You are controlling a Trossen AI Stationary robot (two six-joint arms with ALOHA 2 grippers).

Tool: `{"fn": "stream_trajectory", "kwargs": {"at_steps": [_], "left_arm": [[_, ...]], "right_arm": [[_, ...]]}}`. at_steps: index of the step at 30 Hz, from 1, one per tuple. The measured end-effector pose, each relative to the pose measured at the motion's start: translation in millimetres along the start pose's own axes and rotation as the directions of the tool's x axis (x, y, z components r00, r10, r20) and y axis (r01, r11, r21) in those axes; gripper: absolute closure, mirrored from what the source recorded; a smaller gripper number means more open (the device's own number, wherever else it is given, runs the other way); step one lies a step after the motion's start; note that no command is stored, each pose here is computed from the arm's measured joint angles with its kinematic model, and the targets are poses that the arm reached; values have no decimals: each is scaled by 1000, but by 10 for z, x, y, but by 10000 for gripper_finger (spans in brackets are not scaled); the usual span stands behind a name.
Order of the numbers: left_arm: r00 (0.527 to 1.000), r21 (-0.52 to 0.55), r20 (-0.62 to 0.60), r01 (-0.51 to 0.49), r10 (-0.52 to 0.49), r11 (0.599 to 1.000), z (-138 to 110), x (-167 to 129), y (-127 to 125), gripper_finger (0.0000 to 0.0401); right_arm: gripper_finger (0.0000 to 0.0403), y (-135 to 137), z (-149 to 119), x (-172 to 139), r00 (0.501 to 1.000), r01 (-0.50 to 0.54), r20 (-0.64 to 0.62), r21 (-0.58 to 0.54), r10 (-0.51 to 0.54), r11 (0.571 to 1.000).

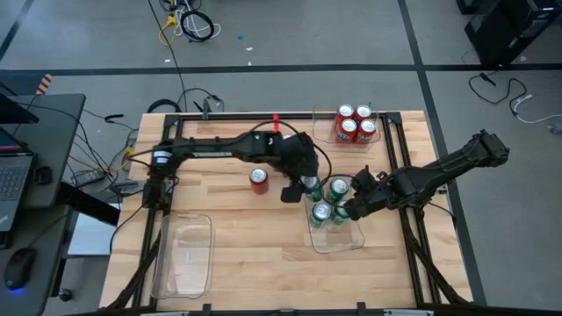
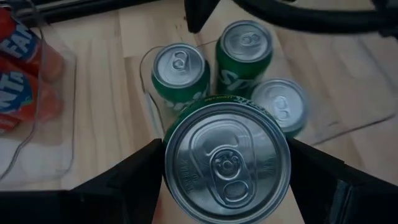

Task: Sort soda cans
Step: Put the green soda can into the bottom right transparent bin

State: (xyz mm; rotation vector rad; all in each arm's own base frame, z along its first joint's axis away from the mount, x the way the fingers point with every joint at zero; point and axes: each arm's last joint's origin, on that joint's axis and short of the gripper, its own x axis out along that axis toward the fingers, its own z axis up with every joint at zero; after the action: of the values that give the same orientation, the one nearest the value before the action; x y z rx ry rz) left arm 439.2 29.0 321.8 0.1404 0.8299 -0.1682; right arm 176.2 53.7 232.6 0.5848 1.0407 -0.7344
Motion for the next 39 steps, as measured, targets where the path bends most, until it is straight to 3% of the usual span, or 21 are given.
{"fn": "stream_trajectory", "kwargs": {"at_steps": [21, 31, 36, 39], "left_arm": [[986, -12, -166, -4, 1, 1000, -244, 783, 88, 115], [986, -14, -168, -3, 1, 1000, -259, 834, 96, 113], [985, -13, -171, 3, -5, 1000, -266, 849, 86, 26], [985, -12, -170, 2, -4, 1000, -263, 851, 79, 21]], "right_arm": [[403, -17, 50, -151, 999, 35, -27, -16, -36, 999], [403, -16, 49, -151, 999, 34, -29, -25, -34, 999], [403, -16, 49, -151, 999, 33, -29, -28, -34, 999], [403, -16, 49, -151, 999, 33, -29, -32, -34, 999]]}}
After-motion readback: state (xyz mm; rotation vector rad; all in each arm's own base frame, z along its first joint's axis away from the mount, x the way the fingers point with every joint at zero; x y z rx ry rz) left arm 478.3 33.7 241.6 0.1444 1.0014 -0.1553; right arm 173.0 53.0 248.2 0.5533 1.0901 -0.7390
